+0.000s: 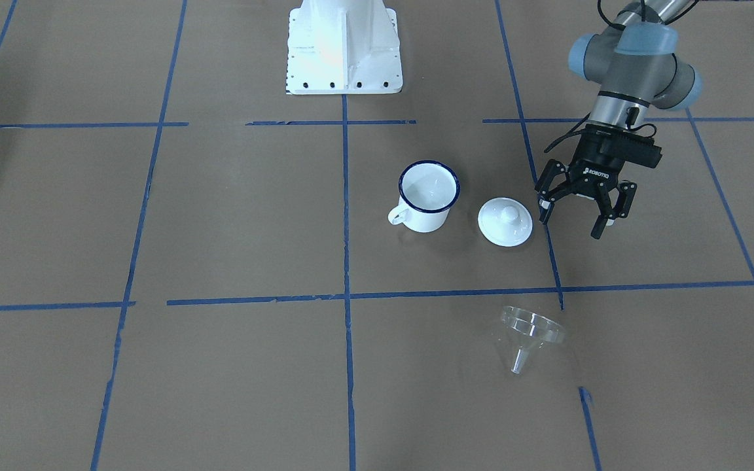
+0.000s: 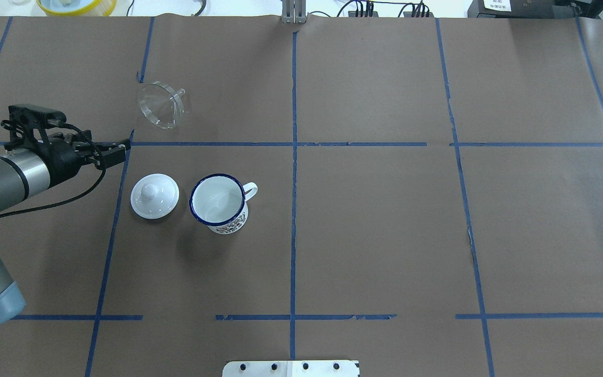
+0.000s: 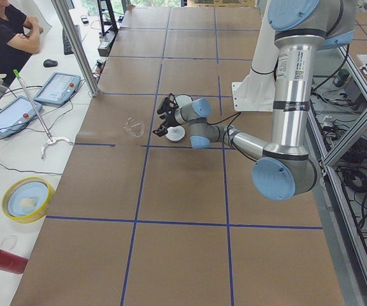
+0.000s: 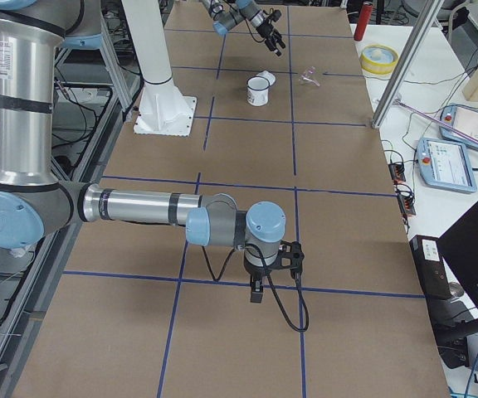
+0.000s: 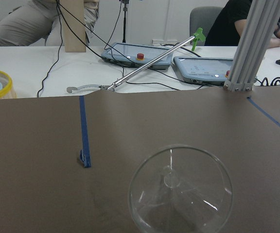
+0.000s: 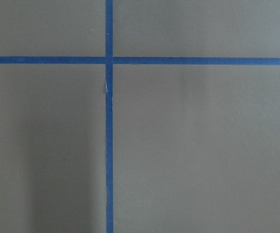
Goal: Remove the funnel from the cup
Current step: 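Move the left gripper over the white lid and grasp its knob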
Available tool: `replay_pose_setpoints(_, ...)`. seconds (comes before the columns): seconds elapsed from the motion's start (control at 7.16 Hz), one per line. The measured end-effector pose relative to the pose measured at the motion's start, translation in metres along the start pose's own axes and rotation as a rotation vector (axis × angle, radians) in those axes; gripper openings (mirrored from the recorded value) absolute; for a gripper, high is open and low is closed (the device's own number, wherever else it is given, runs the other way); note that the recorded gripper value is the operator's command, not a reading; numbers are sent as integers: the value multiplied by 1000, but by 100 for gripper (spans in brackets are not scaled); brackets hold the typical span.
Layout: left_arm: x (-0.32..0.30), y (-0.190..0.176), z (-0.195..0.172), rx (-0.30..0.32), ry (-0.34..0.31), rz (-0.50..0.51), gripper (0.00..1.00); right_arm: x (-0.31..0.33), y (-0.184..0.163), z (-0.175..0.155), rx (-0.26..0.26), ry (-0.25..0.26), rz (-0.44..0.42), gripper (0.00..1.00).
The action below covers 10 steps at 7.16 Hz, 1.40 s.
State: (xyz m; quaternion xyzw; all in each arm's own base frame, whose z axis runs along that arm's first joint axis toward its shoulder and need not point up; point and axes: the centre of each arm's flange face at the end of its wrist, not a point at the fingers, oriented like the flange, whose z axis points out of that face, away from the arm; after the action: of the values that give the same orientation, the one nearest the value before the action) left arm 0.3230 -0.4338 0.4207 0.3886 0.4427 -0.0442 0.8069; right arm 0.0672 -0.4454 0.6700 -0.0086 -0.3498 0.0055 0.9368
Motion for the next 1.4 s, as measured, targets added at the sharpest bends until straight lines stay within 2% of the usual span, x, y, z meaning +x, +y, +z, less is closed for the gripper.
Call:
replay_pose_setpoints(0.42, 20, -28, 1, -227, -16, -29, 100, 0, 0, 0, 0, 0, 0, 100)
replay_pose_setpoints(0.7, 54, -60, 22, -370, -99, -57, 100, 0, 0, 0, 0, 0, 0, 100)
replay_pose_setpoints(0.98, 71, -66, 42, -489, -180, -77, 100, 0, 0, 0, 0, 0, 0, 100)
replay_pose_setpoints(1.12, 66, -58, 54, -517, -190, -84, 100, 0, 0, 0, 0, 0, 0, 100)
replay_pose_setpoints(1.4, 60, -34, 68, -526, -180, -135, 100, 0, 0, 0, 0, 0, 0, 100)
